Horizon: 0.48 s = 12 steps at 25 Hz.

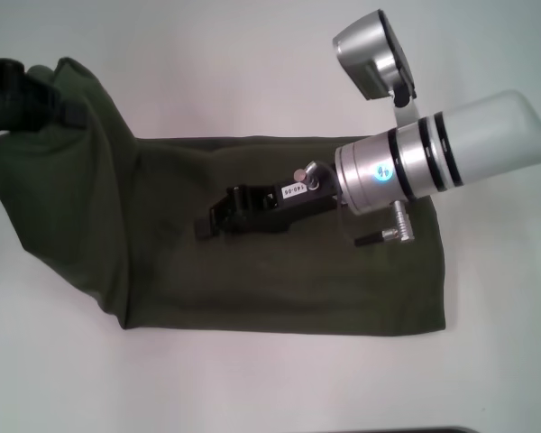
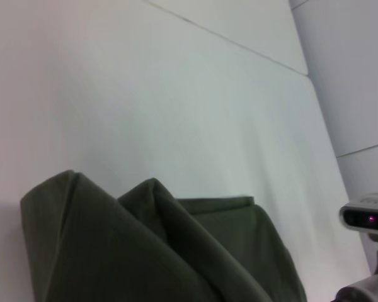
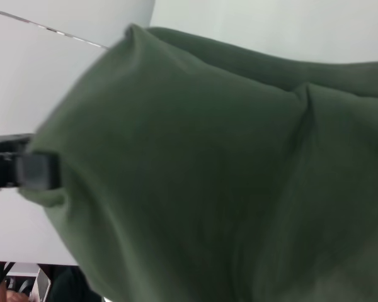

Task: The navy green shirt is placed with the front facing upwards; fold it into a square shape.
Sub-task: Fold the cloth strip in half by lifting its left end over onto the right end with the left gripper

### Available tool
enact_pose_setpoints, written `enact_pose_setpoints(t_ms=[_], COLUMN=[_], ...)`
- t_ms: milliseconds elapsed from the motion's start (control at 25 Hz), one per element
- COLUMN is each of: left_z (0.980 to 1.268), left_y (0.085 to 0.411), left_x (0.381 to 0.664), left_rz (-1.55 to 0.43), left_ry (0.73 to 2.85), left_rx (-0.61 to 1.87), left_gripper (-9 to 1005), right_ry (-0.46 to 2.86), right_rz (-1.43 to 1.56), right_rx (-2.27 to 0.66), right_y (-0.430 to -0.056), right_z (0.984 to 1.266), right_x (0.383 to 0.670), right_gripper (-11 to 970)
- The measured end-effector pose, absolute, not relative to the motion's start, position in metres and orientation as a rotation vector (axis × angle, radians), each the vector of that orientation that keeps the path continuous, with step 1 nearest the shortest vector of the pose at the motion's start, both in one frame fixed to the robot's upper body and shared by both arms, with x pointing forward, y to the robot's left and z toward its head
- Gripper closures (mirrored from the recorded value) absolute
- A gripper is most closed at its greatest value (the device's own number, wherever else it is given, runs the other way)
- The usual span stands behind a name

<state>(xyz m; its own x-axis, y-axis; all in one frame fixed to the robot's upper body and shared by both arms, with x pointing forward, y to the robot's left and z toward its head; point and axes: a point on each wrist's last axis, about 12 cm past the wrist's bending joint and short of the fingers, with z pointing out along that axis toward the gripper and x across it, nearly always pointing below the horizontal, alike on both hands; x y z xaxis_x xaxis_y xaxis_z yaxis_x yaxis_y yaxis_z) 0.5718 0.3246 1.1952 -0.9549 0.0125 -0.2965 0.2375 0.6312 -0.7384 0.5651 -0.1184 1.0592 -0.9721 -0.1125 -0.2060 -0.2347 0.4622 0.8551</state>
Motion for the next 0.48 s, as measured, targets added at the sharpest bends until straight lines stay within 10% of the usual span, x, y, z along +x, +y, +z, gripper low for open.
enact_pose_setpoints(t_ms=[480], left_z=[1.2], left_y=[0.324], left_x=[0.57], left_rz=[-1.258], left_ry=[2.555], left_rx=[0.216], left_gripper=[942], right_ry=[2.612], right_rz=[1.374], right_rx=[-0.155], right_y=[-0.113], right_z=[1.043], right_x=[0.572], right_gripper=[949])
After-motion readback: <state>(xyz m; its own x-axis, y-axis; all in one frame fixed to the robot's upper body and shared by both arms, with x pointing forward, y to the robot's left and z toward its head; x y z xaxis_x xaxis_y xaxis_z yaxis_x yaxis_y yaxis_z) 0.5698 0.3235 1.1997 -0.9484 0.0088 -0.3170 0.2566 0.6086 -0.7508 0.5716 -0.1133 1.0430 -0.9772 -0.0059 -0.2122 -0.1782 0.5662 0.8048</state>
